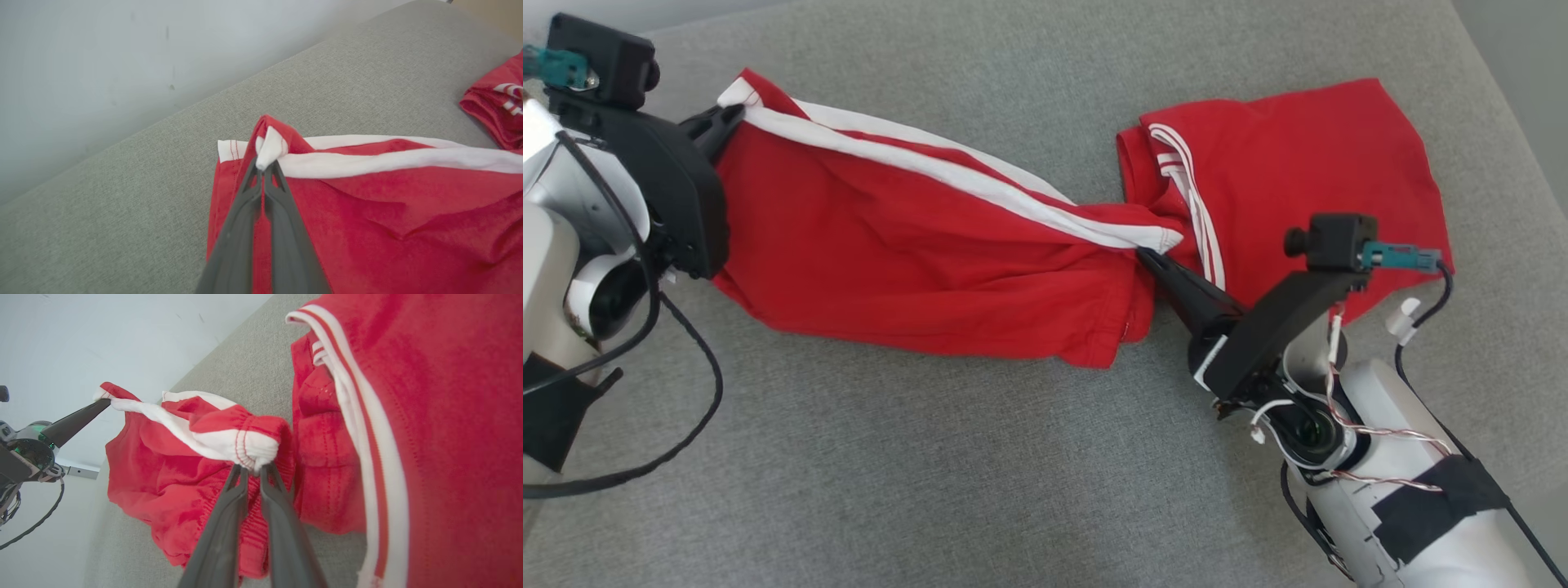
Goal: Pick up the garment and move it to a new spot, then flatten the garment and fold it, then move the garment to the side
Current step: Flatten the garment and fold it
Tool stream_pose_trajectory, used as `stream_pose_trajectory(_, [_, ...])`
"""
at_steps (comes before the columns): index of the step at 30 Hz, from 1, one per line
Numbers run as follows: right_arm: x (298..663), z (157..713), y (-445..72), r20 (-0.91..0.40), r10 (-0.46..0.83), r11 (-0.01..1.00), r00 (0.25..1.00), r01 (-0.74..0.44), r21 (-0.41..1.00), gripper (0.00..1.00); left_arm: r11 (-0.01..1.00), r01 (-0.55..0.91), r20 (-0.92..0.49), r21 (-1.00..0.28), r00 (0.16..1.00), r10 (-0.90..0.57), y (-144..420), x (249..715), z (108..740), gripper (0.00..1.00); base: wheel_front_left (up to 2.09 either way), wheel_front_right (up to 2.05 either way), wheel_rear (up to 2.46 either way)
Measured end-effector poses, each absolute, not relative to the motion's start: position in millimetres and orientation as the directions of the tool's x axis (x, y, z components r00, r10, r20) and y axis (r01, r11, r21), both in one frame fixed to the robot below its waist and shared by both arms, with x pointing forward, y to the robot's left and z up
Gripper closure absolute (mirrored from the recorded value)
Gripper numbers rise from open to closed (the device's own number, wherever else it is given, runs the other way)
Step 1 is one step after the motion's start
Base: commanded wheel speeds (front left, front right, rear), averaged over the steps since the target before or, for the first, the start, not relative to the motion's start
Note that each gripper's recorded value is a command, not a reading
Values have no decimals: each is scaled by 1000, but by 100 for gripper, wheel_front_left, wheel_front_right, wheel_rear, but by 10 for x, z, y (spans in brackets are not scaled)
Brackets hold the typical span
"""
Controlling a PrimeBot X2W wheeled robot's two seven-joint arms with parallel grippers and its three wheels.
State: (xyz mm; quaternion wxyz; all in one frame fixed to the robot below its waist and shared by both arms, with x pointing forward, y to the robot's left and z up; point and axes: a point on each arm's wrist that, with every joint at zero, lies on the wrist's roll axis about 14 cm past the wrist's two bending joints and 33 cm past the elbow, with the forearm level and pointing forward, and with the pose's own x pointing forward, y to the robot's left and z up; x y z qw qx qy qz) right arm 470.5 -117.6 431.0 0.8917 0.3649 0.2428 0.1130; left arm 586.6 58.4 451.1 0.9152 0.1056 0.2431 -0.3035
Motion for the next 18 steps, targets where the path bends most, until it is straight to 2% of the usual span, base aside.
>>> stream_pose_trajectory(4, [4766,4269,-1130,-359,386,712,850,-28,701,100,789,612,-531,57,688,-495,587,5931,4390,100,0,0,0])
stream_pose_trajectory(5, [4786,4266,-1126,-358,386,714,850,-29,700,86,790,610,-536,62,688,-489,599,5954,4365,100,0,0,0])
stream_pose_trajectory(6, [4801,4262,-1122,-357,385,718,851,-33,696,51,793,605,-537,66,691,-483,613,5986,4346,71,0,0,0])
stream_pose_trajectory(7, [4814,4254,-1129,-355,382,719,853,-33,695,0,790,608,-545,82,691,-475,620,6009,4320,0,0,0,0])
stream_pose_trajectory(18, [4802,4213,-1189,-340,356,726,870,-29,687,0,803,587,-506,104,726,-466,701,6007,4285,0,0,0,0])
